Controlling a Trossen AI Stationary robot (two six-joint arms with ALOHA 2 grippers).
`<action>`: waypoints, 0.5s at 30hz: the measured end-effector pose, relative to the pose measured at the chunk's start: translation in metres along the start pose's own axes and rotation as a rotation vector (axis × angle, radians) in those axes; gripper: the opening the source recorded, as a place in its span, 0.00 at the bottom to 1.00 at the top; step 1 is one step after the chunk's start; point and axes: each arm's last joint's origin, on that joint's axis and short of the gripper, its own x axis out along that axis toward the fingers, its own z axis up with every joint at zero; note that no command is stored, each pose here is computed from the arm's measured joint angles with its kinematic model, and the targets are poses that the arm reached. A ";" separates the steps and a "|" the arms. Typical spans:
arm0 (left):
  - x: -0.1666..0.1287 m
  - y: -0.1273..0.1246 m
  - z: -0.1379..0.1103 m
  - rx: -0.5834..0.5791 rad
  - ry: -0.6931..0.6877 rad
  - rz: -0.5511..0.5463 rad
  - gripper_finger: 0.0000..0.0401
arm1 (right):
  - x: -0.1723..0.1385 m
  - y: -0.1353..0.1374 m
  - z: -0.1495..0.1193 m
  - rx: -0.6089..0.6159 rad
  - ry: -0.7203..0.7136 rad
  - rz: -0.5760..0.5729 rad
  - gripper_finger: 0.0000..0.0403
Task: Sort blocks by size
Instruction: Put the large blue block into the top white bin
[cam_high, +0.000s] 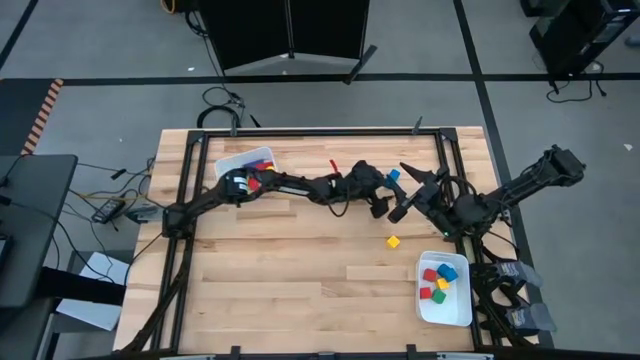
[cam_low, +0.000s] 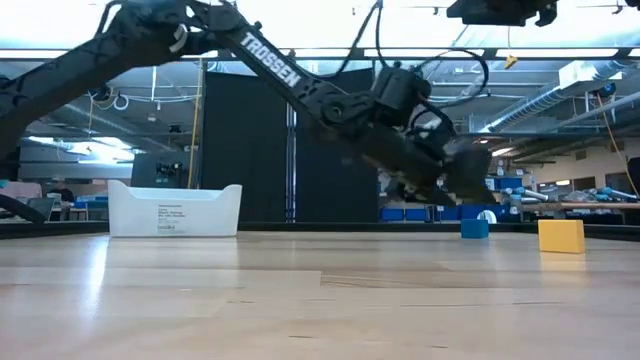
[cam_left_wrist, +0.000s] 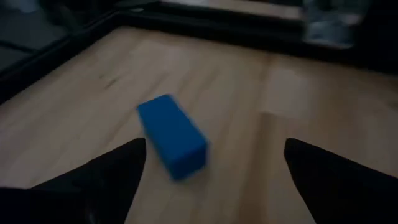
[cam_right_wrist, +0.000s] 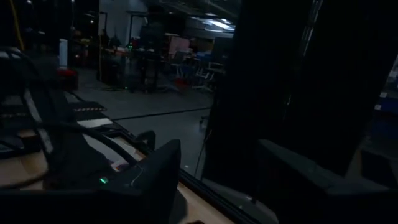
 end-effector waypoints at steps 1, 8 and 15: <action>0.004 -0.001 -0.001 0.000 -0.001 0.020 0.98 | -0.001 0.000 0.001 0.008 -0.003 0.004 0.55; 0.032 -0.004 -0.010 0.001 0.022 0.075 0.98 | -0.005 0.002 0.002 0.024 -0.012 0.028 0.54; 0.050 -0.003 -0.019 -0.069 0.015 0.148 0.97 | -0.009 0.004 0.003 0.034 -0.017 0.050 0.53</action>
